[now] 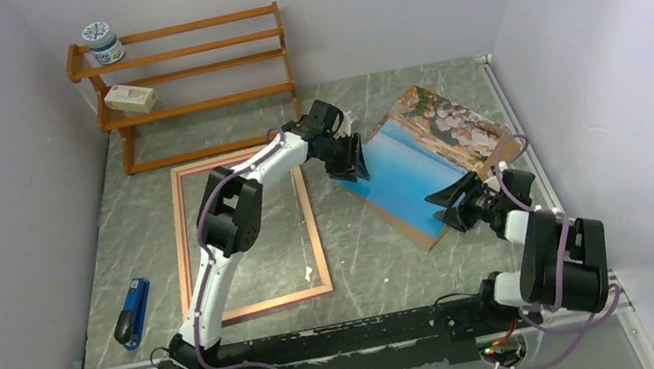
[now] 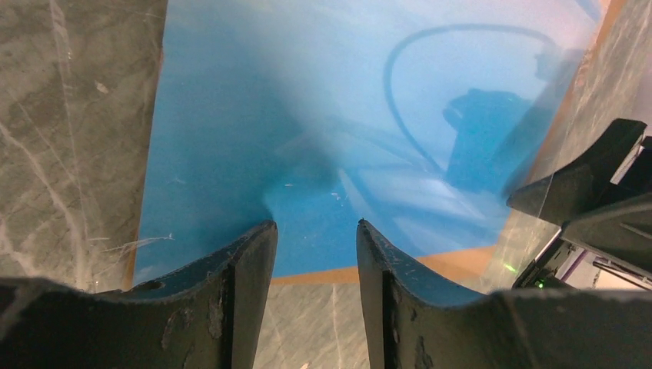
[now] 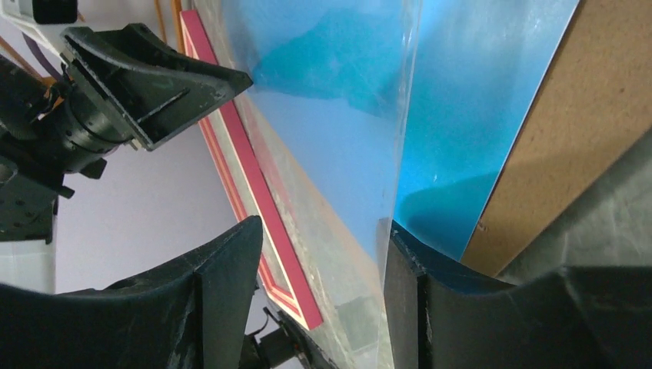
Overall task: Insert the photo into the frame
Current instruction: Pick up the photo frame item at the center of the board, then move the photo frame to the center of the board, then place the photo frame item in the photo frame.
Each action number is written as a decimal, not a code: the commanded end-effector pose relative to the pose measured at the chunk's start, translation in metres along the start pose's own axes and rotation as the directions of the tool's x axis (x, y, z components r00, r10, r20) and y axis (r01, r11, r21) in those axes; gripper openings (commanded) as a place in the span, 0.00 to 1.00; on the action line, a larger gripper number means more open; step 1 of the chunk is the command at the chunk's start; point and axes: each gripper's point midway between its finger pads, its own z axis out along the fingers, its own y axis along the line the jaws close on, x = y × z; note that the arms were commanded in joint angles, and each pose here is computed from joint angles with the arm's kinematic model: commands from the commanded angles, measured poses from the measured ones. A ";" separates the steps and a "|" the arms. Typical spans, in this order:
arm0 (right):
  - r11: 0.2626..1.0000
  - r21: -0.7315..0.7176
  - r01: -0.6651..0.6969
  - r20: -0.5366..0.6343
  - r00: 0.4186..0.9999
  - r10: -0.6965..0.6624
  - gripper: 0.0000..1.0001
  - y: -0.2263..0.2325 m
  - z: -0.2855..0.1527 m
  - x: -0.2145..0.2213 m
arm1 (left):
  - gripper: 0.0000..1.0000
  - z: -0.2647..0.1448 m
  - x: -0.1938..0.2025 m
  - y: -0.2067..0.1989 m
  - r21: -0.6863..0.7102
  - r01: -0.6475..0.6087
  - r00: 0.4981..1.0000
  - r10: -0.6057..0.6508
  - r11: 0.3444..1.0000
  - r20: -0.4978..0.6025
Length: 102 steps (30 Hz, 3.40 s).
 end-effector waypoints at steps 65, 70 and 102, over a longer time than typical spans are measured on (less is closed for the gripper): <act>0.867 -0.190 0.461 0.135 0.887 -0.442 0.00 0.260 -0.074 -0.046 | 0.60 -0.079 0.029 -0.025 0.304 0.263 0.958 -0.286 0.916 0.033; 0.856 -0.227 0.465 0.108 0.885 -0.452 0.00 0.263 -0.077 -0.037 | 0.57 -0.102 0.031 0.009 0.067 0.244 0.956 -0.252 0.967 0.153; 0.698 -0.582 0.418 -0.382 0.617 -0.688 0.00 0.420 0.034 0.222 | 0.76 -0.448 0.182 0.267 -0.414 0.887 0.461 -0.358 0.202 0.812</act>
